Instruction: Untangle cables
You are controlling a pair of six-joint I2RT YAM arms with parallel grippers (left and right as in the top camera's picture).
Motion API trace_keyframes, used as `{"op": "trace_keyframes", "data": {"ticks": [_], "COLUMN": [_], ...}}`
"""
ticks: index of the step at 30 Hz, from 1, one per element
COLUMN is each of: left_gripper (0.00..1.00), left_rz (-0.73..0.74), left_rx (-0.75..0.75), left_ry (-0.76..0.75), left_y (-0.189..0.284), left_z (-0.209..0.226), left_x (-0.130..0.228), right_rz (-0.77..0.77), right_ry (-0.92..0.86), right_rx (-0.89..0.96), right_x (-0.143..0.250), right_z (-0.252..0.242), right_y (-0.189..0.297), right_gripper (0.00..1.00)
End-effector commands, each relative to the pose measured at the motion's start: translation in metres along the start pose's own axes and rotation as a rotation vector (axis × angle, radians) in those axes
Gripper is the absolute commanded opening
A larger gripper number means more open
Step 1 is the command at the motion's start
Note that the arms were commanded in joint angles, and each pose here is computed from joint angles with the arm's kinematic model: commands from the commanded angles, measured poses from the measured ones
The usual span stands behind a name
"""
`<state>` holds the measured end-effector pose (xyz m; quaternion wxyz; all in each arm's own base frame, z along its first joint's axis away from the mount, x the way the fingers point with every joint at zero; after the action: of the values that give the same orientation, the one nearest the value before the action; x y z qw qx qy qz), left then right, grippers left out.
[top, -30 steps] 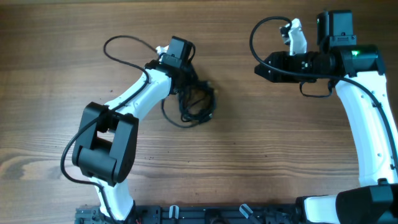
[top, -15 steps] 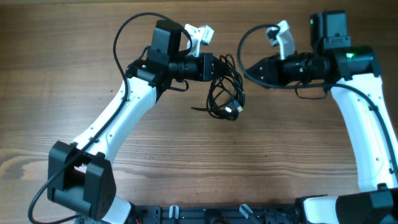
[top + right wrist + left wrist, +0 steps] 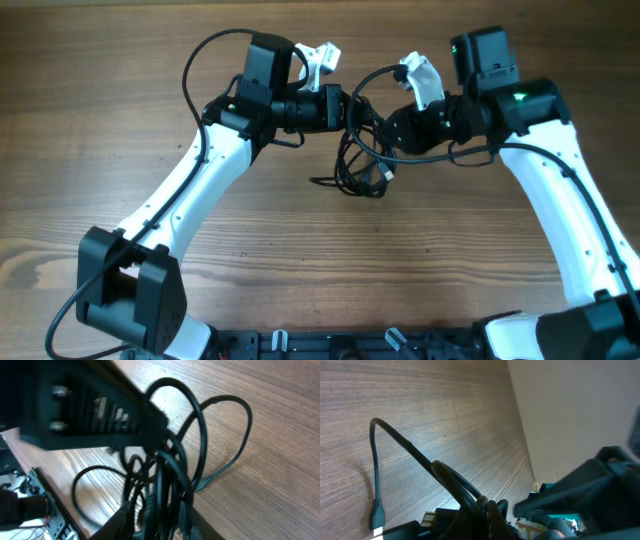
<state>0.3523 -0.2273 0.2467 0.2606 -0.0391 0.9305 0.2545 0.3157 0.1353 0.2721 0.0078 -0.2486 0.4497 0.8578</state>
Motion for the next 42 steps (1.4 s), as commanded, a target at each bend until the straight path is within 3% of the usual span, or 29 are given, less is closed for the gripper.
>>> {"op": "trace_keyframes", "data": {"ticks": [1,8,11,15,18,24,28,32,33,34,36,42], "left_gripper": [0.04,0.04,0.04,0.04,0.04,0.04,0.04,0.04,0.04,0.04,0.04,0.04], "left_rz": [0.000,0.005,0.003,0.003,-0.016,-0.075,-0.061,-0.038,-0.039,-0.043,-0.046,-0.046], "left_rx": [0.006,0.002,0.003,0.003,-0.032,-0.287,-0.253,-0.048,-0.026,-0.022,-0.018,-0.012], "left_ry": [0.038,0.076,0.088,0.096,0.099,0.148,0.148,0.097,0.111,0.165,0.230,0.336], "left_y": [0.003,0.003,0.003,0.003,0.005,0.010,0.009,0.007,0.007,0.007,0.007,0.007], "left_z": [-0.004,-0.003,-0.003,-0.003,0.002,0.031,0.028,0.005,0.003,0.002,0.002,0.001], "left_x": [-0.001,0.000,0.000,0.000,-0.003,-0.002,-0.001,-0.006,-0.008,-0.008,-0.009,-0.009], "right_rz": [0.027,0.099,0.093,0.081,0.066,-0.095,-0.124,-0.069,-0.062,-0.058,-0.052,0.007], "right_ry": [-0.051,-0.066,-0.117,-0.192,-0.244,-0.199,-0.166,-0.160,-0.162,-0.158,-0.143,-0.151], "right_rx": [0.031,0.016,0.020,0.046,0.050,0.003,0.000,0.008,0.009,0.009,0.011,0.015], "right_x": [-0.002,0.002,0.000,-0.002,-0.003,-0.007,-0.005,0.000,0.000,0.000,0.001,0.007], "right_z": [-0.012,-0.014,-0.011,-0.013,-0.014,0.005,0.013,0.007,0.006,0.006,0.005,0.000], "right_y": [-0.018,-0.045,-0.050,-0.050,-0.045,0.016,0.028,0.019,0.017,0.016,0.014,0.005], "right_gripper": [0.29,0.23,0.10,0.04,0.04,0.04,0.05,0.28,0.33,0.45,0.52,0.54]}}
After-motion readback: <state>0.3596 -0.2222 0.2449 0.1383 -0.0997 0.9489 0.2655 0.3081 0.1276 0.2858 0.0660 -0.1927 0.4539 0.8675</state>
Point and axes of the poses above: each gripper's point midway between its finger pads, its own y axis back along the fingers, its own z axis along the line the jaws close on, x = y × z, the point moved 7 cm from there along y, back along the fingers, and after that the axes turned 9 degrees about -y, right-handed, at the moved point
